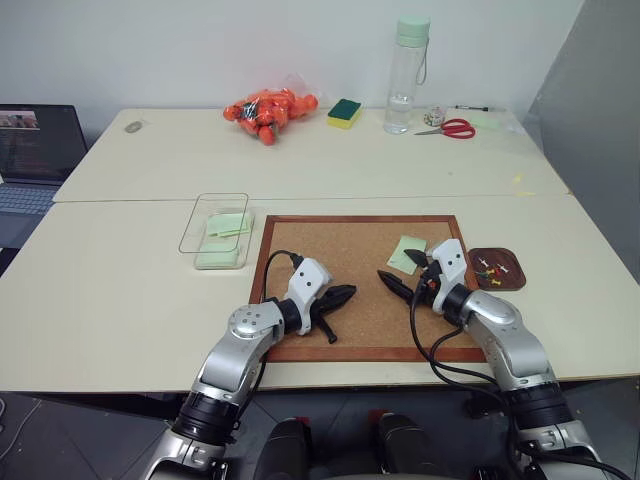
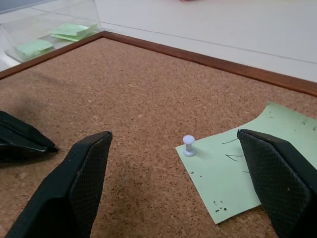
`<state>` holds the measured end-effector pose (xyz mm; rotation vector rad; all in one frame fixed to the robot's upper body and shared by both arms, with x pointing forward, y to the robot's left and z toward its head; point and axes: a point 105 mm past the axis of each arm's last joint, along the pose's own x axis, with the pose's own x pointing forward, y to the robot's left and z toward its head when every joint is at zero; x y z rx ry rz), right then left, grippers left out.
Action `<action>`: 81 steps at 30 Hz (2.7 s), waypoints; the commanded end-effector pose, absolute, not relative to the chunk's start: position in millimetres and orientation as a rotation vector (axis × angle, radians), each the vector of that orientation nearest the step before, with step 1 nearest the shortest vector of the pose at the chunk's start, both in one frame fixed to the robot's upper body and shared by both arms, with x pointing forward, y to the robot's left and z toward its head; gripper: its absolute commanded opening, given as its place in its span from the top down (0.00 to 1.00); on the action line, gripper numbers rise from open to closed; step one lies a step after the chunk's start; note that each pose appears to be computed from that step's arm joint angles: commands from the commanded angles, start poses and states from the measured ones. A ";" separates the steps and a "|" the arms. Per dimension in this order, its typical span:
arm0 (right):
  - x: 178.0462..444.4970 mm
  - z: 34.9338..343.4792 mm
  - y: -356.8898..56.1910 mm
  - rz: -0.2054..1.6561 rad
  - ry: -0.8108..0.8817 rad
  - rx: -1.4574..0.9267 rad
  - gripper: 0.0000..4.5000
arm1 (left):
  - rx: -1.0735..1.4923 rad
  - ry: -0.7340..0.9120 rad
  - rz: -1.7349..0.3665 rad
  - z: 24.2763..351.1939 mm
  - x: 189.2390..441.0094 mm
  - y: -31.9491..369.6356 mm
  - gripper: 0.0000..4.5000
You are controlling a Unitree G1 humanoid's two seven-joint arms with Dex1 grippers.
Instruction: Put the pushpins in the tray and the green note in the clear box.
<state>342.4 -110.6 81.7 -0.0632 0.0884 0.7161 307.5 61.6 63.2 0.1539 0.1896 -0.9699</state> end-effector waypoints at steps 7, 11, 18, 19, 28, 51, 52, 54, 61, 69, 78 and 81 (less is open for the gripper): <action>355.0 89.8 -102.7 0.720 0.034 -0.064 0.39 | 0.147 0.278 -0.956 41.2 302.0 64.2 1.00; 355.8 88.1 -101.7 0.723 0.035 -0.065 0.59 | 0.146 0.277 -0.955 41.3 301.7 63.9 1.00; 355.5 84.6 -100.3 0.735 0.038 -0.105 0.87 | 0.146 0.274 -0.955 42.2 302.6 63.7 1.00; 355.3 83.8 -100.0 0.737 0.039 -0.111 0.91 | 0.146 0.273 -0.955 42.3 302.7 63.6 1.00; 357.2 84.9 -102.5 0.721 0.026 -0.104 1.00 | 0.143 0.273 -0.951 42.3 303.3 64.0 1.00; 341.9 125.6 -106.7 0.707 -0.094 -0.050 1.00 | 0.142 0.275 -0.960 41.1 301.5 62.6 1.00; 341.1 126.2 -106.7 0.710 -0.094 -0.055 1.00 | 0.148 0.271 -0.959 41.5 301.8 62.7 1.00; 339.0 127.8 -107.5 0.716 -0.093 -0.060 1.00 | 0.170 0.243 -0.949 44.8 304.1 63.7 1.00; 330.1 138.5 -112.6 0.766 -0.081 -0.050 1.00 | 0.213 0.126 -0.945 72.4 319.4 82.4 0.82; 316.8 150.5 -113.3 0.874 -0.035 -0.066 1.00 | 0.329 -0.064 -1.042 119.7 334.2 80.9 0.47; 303.6 163.6 -97.9 1.034 0.035 0.003 1.00 | 0.698 -0.306 -1.235 131.0 329.4 63.4 0.38; 298.6 164.3 -92.9 1.073 0.052 0.004 1.00 | 0.773 -0.325 -1.278 125.7 330.9 64.6 0.38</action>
